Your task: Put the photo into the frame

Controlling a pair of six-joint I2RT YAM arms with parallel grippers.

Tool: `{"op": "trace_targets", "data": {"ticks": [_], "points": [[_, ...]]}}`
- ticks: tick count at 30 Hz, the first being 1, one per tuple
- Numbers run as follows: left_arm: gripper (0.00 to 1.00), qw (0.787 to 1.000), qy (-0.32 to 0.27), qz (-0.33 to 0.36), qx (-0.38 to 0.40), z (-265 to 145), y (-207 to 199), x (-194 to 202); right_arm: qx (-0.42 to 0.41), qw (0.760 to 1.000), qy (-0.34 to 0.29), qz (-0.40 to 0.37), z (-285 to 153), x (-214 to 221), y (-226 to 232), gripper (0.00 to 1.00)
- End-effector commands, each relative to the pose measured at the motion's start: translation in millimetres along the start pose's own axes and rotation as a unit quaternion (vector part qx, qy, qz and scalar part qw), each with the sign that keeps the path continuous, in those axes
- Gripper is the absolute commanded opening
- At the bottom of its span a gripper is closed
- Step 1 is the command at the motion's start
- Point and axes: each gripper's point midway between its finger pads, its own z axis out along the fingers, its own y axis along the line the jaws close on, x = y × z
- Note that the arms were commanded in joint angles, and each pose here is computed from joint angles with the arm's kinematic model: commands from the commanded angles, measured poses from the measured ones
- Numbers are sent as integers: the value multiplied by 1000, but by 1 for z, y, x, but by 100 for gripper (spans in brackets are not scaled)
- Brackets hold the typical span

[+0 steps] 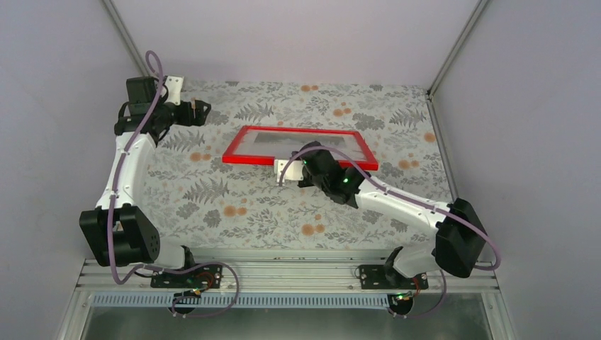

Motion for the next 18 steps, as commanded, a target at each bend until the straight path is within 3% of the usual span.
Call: {"op": "trace_targets", "data": {"ticks": [1, 8, 18], "points": [[100, 1000, -8, -6, 5, -1, 1, -10, 81, 995, -42, 28, 1, -16, -14, 20], [100, 1000, 5, -8, 11, 6, 1, -1, 28, 998, -45, 38, 23, -11, 47, 55], [100, 1000, 16, 1, 17, 3, -3, 13, -25, 997, -45, 52, 41, -4, 109, 69]]}}
